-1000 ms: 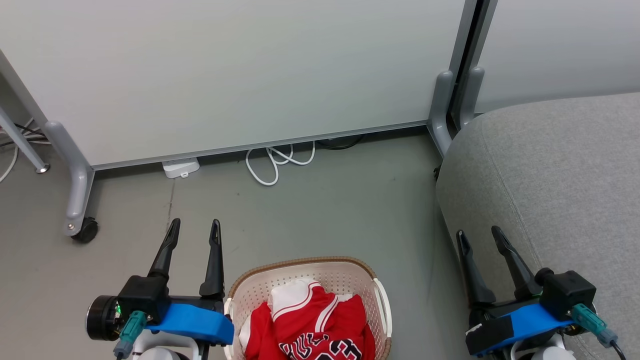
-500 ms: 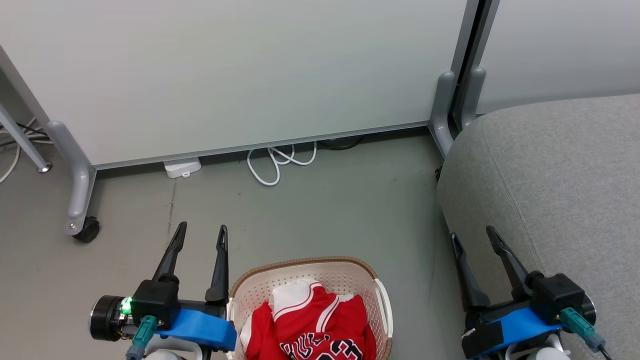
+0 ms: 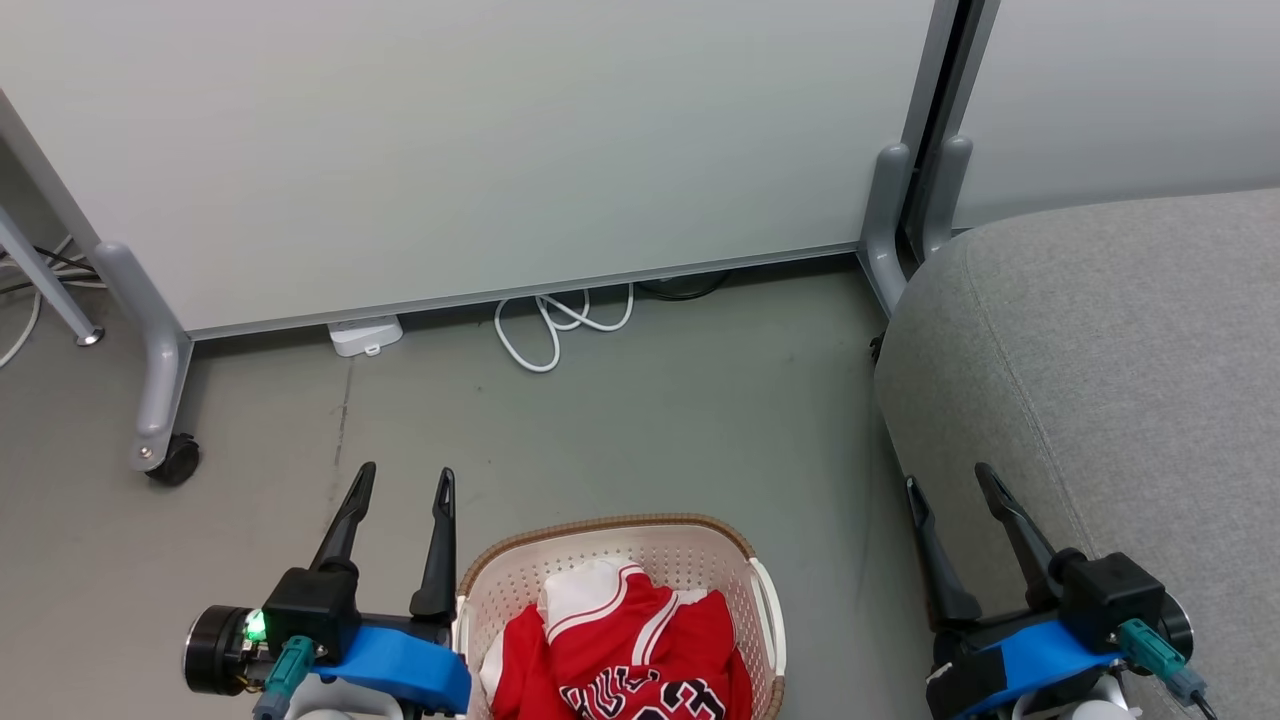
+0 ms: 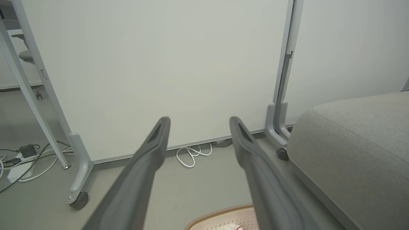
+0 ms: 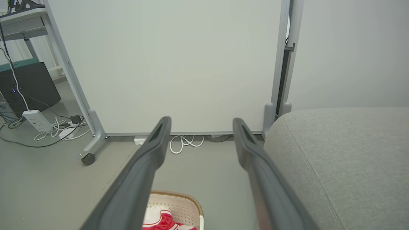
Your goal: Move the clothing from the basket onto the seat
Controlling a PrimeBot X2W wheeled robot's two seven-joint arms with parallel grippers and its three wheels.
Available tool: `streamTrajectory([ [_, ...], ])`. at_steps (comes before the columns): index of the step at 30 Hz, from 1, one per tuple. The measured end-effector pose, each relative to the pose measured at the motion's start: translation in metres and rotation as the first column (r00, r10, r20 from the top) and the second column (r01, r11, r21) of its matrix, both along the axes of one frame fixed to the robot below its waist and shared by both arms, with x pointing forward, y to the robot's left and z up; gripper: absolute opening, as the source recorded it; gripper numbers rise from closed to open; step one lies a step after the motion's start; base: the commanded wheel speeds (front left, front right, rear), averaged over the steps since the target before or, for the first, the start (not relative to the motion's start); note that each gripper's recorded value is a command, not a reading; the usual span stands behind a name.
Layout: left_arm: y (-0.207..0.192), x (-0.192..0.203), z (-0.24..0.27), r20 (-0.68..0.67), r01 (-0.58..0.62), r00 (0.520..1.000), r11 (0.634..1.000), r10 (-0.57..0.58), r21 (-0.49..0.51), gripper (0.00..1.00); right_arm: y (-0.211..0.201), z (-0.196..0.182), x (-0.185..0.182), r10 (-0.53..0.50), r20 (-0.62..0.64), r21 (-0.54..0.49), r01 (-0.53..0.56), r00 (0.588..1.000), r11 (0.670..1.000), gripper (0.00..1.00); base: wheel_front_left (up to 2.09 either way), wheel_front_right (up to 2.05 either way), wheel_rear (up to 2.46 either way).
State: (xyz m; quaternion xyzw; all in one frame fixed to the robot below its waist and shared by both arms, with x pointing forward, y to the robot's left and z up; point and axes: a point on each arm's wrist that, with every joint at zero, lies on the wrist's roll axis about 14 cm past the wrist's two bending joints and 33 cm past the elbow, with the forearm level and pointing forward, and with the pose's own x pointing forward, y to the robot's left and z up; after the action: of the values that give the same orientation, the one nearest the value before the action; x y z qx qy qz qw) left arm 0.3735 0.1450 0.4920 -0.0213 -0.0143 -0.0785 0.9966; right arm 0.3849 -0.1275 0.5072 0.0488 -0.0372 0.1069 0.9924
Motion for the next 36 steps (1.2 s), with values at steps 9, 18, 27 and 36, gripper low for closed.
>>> streamTrajectory([
  [9, 0.001, 0.000, -0.001, -0.004, -0.001, 1.000, 1.000, 0.001, -0.002, 1.00, 0.000, -0.003, 0.000, 0.000, -0.012, 0.006, 0.001, 1.000, 1.000, 1.00, 0.00, 0.00, 0.00],
  [18, -0.005, 0.005, -0.006, -0.019, 0.020, 1.000, 1.000, -0.020, 0.001, 1.00, -0.002, -0.007, 0.002, -0.006, -0.022, 0.006, 0.006, 1.000, 1.000, 1.00, 0.00, 0.00, 0.00],
  [27, -0.037, 0.039, -0.013, -0.036, 0.138, 0.990, 0.990, -0.137, 0.040, 1.00, -0.012, -0.003, 0.019, -0.033, -0.004, 0.005, 0.033, 0.999, 0.999, 1.00, 0.00, 0.00, 0.00],
  [36, -0.085, 0.082, -0.069, -0.186, 0.361, 0.923, 0.926, -0.336, 0.115, 1.00, -0.031, -0.008, 0.051, -0.083, 0.000, -0.010, 0.083, 0.997, 0.997, 1.00, 0.00, 0.00, 0.00],
])
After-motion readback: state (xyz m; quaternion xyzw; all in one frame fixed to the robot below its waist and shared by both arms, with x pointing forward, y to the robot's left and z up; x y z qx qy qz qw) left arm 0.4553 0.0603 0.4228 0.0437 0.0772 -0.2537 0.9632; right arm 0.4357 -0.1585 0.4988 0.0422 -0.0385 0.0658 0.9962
